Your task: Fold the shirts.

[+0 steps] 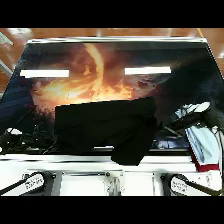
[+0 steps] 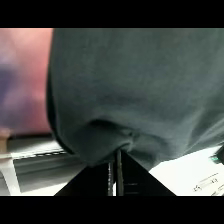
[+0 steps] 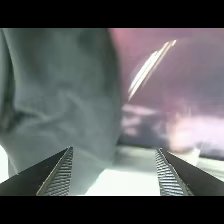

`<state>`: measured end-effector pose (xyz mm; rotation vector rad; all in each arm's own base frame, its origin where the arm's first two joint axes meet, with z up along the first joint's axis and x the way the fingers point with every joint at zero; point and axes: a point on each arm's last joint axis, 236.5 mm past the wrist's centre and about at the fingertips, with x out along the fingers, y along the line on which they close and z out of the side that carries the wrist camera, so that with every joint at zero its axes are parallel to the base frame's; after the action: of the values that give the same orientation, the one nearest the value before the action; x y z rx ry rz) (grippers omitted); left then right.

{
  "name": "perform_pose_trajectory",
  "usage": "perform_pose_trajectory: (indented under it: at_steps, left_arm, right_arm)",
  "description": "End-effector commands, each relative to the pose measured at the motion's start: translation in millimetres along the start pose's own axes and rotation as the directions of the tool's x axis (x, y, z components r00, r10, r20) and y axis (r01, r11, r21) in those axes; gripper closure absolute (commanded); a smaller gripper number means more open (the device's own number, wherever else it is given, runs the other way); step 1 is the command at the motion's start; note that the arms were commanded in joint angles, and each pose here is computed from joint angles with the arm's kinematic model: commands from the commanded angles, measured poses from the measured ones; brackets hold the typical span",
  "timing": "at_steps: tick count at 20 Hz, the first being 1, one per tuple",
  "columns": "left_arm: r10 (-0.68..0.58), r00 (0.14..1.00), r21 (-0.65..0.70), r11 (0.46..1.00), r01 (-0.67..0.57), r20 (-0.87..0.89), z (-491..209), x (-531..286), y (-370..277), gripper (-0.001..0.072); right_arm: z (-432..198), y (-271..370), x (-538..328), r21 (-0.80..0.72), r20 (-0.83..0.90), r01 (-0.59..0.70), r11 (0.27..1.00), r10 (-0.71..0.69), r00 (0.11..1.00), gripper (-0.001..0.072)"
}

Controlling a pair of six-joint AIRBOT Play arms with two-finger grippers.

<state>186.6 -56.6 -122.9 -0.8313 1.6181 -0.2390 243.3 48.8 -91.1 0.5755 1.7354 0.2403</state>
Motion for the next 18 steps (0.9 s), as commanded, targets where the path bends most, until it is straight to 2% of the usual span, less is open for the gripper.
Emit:
perform_pose_trajectory:
  at_steps: [1,6,11,12,16,17,18]
  left_arm:
    - [-0.020,1.000,0.015,1.000,0.020,0.004,-2,-4,-9,0.0670]
    - [-0.017,0.999,0.054,0.998,0.015,0.044,0,-13,-16,0.0671]
    - [-0.017,0.998,0.073,0.997,0.013,0.053,3,-16,-18,0.0671]
    - [-0.016,0.998,0.075,0.997,0.012,0.056,4,-17,-18,0.0671]
    - [-0.014,0.997,0.090,0.996,0.007,0.078,12,-23,-21,0.0671]
    - [-0.012,0.996,0.099,0.995,0.003,0.090,17,-27,-23,0.0671]
    - [-0.010,0.994,0.118,0.993,-0.003,0.108,23,-32,-25,0.0671]
  right_arm:
    - [-37,18,54,-0.060,-0.086,-0.019,0.998,0.013,0.996,0.0084]
    - [-70,17,64,-0.102,-0.186,0.004,0.995,-0.023,0.982,0.0084]
    - [-60,22,72,-0.018,-0.051,0.030,0.999,-0.031,0.998,0.0085]
    - [-60,23,79,-0.006,-0.035,0.039,0.999,-0.040,0.999,0.0133]
    - [-52,35,87,-0.023,0.025,0.046,0.999,-0.045,0.999,0.0593]
    - [-52,38,83,-0.037,0.036,0.041,0.998,-0.040,0.999,0.0655]
    - [-51,44,76,-0.081,0.052,0.034,0.996,-0.030,0.998,0.0655]
